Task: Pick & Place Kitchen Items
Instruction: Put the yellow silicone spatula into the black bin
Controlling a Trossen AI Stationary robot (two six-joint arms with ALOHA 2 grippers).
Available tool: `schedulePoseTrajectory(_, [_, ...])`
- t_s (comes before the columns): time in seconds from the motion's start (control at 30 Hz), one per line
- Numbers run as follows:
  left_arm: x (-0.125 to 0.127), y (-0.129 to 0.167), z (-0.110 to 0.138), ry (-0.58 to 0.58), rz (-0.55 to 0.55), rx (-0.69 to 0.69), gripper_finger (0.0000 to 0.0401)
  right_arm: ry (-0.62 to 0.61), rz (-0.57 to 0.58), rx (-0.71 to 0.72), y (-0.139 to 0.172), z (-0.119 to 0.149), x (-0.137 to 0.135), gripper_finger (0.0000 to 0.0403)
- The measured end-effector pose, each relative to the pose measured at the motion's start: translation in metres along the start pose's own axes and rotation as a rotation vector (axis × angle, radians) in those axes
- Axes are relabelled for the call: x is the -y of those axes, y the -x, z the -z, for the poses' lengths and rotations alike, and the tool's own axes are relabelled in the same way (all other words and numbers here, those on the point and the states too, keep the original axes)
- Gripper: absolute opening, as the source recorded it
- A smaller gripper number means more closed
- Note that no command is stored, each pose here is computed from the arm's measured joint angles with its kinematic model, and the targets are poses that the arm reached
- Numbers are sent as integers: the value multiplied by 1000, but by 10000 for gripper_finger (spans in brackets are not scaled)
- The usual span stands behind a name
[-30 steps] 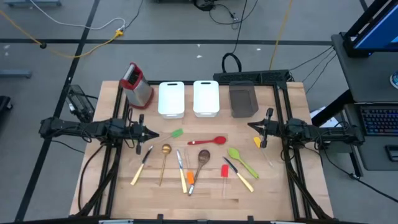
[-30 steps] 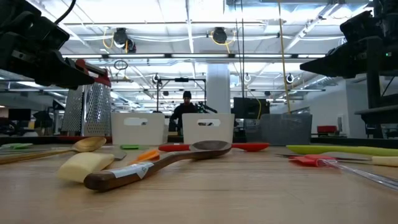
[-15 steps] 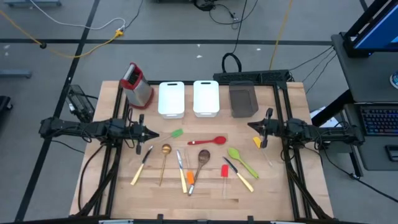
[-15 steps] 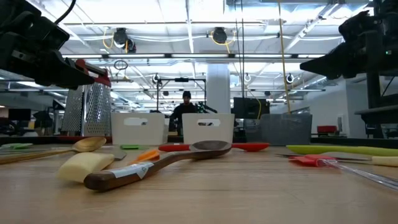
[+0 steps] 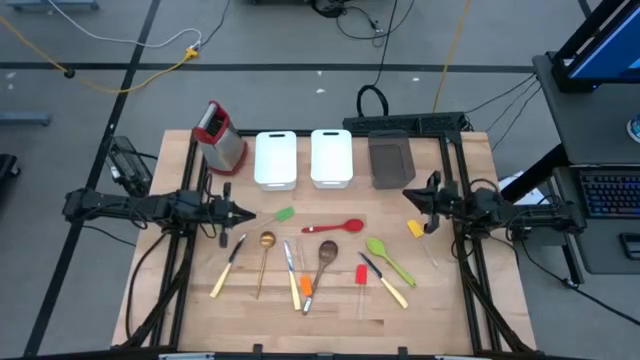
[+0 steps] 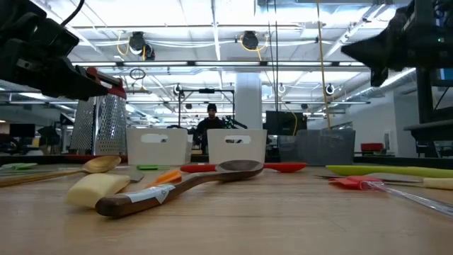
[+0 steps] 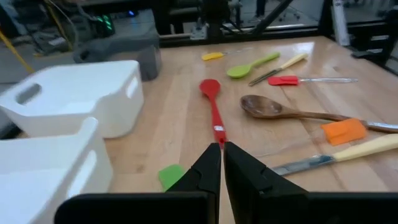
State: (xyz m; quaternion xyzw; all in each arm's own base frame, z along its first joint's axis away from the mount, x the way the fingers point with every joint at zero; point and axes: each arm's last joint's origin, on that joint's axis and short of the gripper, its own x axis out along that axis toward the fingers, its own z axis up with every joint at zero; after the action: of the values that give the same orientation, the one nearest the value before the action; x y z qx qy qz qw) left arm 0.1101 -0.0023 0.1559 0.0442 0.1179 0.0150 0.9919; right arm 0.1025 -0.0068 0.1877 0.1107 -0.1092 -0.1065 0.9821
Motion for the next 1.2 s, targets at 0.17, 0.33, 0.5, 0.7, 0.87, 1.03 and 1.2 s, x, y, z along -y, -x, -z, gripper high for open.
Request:
schedulePoseTrajectory(0.17, [-1,0,-7,30,-19,68,26,-44,-23,116,1,-11,-2,4])
schedulePoseTrajectory(0.33, [1,1,-10,61,52,109,26,-59,-28,155,1,-15,-3,4])
schedulePoseTrajectory(0.5, [2,1,-11,86,91,111,26,-55,-29,158,1,-16,-3,4])
schedulePoseTrajectory(0.7, [2,1,-11,87,92,111,26,-67,-38,174,2,-17,-3,4])
schedulePoseTrajectory(0.87, [2,1,-11,103,92,110,26,-86,-55,246,3,-24,-4,4])
schedulePoseTrajectory(1.03, [2,1,-10,146,95,107,26,-95,-64,293,4,-29,-5,4])
schedulePoseTrajectory(1.2, [2,1,-10,171,96,105,26,-13,-24,121,-3,-20,-5,4])
